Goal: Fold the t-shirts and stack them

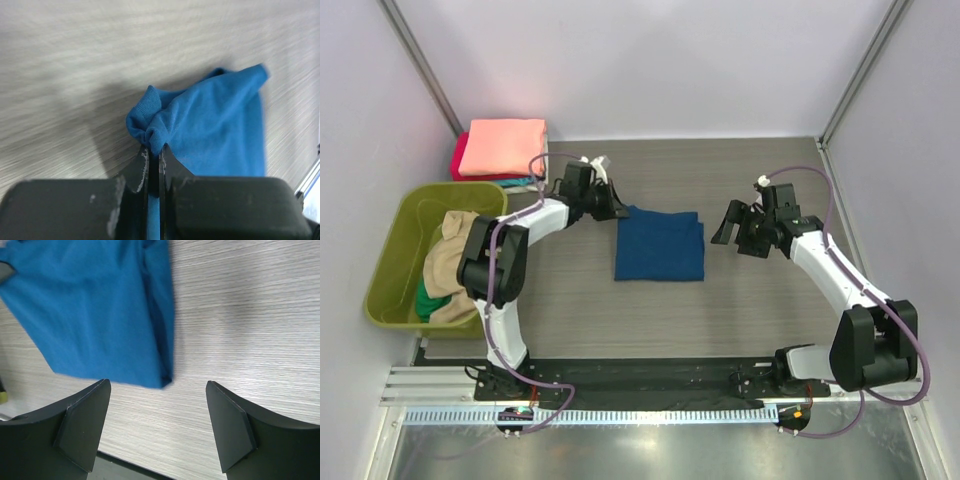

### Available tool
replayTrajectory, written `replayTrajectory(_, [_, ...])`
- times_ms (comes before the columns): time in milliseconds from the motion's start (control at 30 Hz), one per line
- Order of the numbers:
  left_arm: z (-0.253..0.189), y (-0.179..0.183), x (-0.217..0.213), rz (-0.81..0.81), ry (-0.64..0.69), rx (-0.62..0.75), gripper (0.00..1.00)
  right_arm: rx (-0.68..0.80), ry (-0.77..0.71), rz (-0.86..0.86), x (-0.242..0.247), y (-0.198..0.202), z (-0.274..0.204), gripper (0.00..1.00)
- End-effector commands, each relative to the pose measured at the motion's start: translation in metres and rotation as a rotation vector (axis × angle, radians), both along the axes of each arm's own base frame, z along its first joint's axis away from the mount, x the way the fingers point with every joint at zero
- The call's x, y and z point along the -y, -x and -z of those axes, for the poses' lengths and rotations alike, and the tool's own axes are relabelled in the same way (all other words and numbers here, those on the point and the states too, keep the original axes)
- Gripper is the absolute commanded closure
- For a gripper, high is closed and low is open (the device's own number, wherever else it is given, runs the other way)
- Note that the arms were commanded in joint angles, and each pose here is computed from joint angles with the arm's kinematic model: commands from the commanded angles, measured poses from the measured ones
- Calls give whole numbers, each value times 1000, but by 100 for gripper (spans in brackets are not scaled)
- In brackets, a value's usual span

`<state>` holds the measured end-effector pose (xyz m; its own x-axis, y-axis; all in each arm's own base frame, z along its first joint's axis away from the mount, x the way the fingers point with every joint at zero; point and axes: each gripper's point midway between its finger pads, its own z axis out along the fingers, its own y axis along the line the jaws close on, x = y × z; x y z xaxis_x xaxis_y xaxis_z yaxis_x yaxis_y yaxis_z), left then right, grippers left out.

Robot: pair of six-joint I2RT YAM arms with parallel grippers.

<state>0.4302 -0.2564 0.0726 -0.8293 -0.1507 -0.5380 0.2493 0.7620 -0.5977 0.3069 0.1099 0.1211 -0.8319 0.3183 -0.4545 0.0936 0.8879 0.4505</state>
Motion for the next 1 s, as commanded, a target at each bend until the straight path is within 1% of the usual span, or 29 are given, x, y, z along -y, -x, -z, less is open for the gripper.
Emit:
replayTrajectory(0, [-46, -18, -24, -43, -4, 98, 100, 67, -50, -27, -9, -2, -19, 17])
replayTrajectory(67, [-55, -18, -29, -37, -18, 121, 100, 75, -62, -32, -11, -2, -23, 17])
replayTrajectory(200, [-77, -28, -51, -79, -48, 169, 100, 87, -95, -54, -17, 1, -29, 17])
replayTrajectory(267, [-85, -32, -62, -104, -85, 196, 100, 96, -105, -58, -18, 1, -31, 17])
replayTrajectory(300, [-100, -37, -69, -115, -115, 243, 100, 97, -112, -60, -19, 1, -32, 17])
replayTrajectory(367, [-105, -38, -77, -122, -157, 242, 100, 106, -128, -70, -22, 1, -35, 17])
replayTrajectory(400, [-118, -45, -80, -129, -170, 271, 100, 108, -135, -74, -23, 2, -36, 17])
replayTrajectory(467, [-122, -47, -91, -136, -215, 267, 100, 120, -152, -81, -26, 2, -40, 17])
replayTrajectory(500, [-136, -54, -97, -150, -221, 292, 100, 122, -157, -83, -26, 2, -41, 17])
replayTrajectory(533, [-138, -54, -102, -152, -241, 288, 100, 124, -160, -86, -27, 3, -42, 17])
replayTrajectory(567, [-152, -61, -110, -170, -244, 313, 100, 129, -164, -90, -28, 3, -44, 17])
replayTrajectory(633, [-160, -63, -120, -172, -261, 315, 100, 136, -168, -91, -28, 5, -46, 17])
replayTrajectory(667, [-175, -70, -128, -193, -262, 338, 100, 138, -172, -95, -29, 6, -47, 17])
replayTrajectory(733, [-183, -71, -136, -198, -267, 336, 100, 145, -175, -99, -29, 8, -48, 17])
replayTrajectory(767, [-198, -76, -142, -205, -269, 370, 100, 148, -175, -98, -29, 8, -49, 17])
replayTrajectory(833, [-205, -77, -147, -210, -275, 378, 100, 150, -180, -100, -30, 8, -49, 17])
replayTrajectory(967, [-236, -84, -160, -219, -308, 449, 100, 153, -187, -105, -31, 10, -51, 17])
